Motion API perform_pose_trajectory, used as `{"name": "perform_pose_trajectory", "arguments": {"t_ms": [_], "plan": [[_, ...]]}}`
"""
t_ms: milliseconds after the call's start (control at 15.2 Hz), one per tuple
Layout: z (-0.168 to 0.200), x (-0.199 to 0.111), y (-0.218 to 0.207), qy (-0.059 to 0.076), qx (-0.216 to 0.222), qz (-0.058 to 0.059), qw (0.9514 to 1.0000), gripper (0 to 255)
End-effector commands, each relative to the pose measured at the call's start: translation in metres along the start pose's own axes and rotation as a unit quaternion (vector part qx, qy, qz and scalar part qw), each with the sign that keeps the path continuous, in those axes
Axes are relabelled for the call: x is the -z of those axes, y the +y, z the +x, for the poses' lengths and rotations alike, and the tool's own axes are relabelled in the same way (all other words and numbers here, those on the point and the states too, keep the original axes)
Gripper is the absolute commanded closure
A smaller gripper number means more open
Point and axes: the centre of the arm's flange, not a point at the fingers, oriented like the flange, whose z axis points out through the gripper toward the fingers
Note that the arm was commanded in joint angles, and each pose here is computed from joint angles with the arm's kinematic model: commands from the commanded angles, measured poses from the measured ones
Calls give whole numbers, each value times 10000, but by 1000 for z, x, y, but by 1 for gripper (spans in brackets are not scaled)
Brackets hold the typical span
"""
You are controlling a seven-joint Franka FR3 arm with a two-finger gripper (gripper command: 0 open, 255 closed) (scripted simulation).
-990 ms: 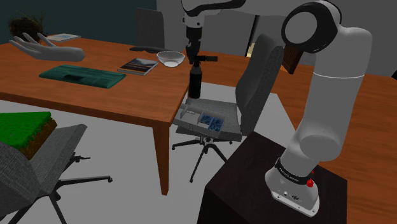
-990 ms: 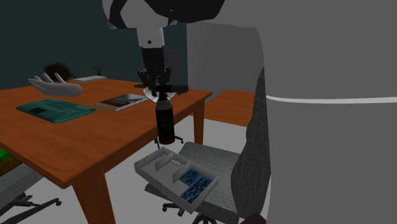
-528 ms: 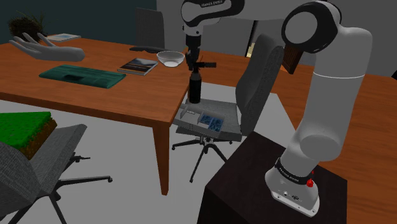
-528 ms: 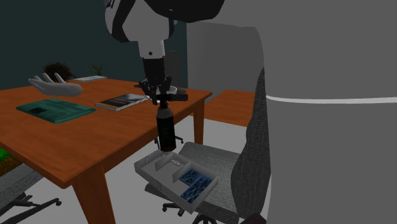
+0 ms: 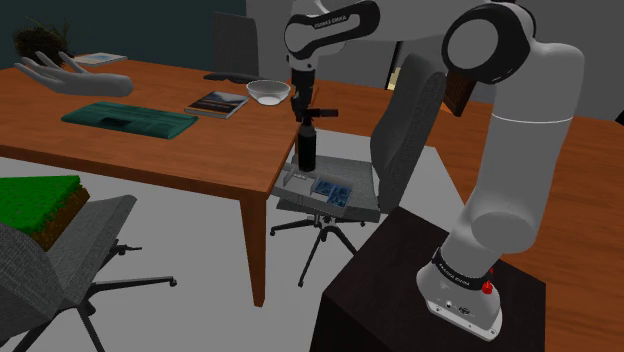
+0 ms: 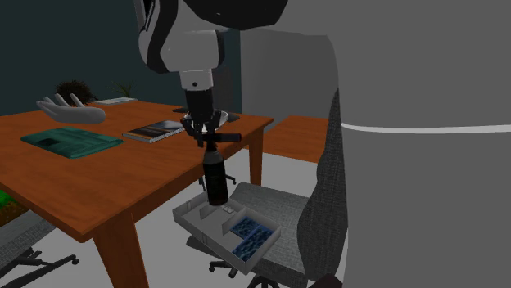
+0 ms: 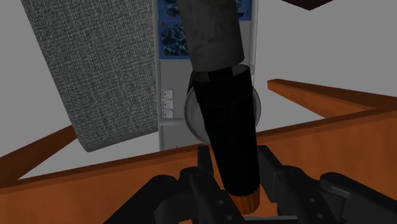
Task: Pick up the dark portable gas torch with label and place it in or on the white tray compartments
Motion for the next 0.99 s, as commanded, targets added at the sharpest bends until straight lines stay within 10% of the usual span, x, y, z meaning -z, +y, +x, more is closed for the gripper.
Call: {"name": "perform_pose_trajectory", "arguments": {"t_ms": [0, 924], "plan": [[2, -12, 1, 7, 4, 0, 10000, 255], [3, -73, -1, 7, 4, 0, 10000, 255]]}}
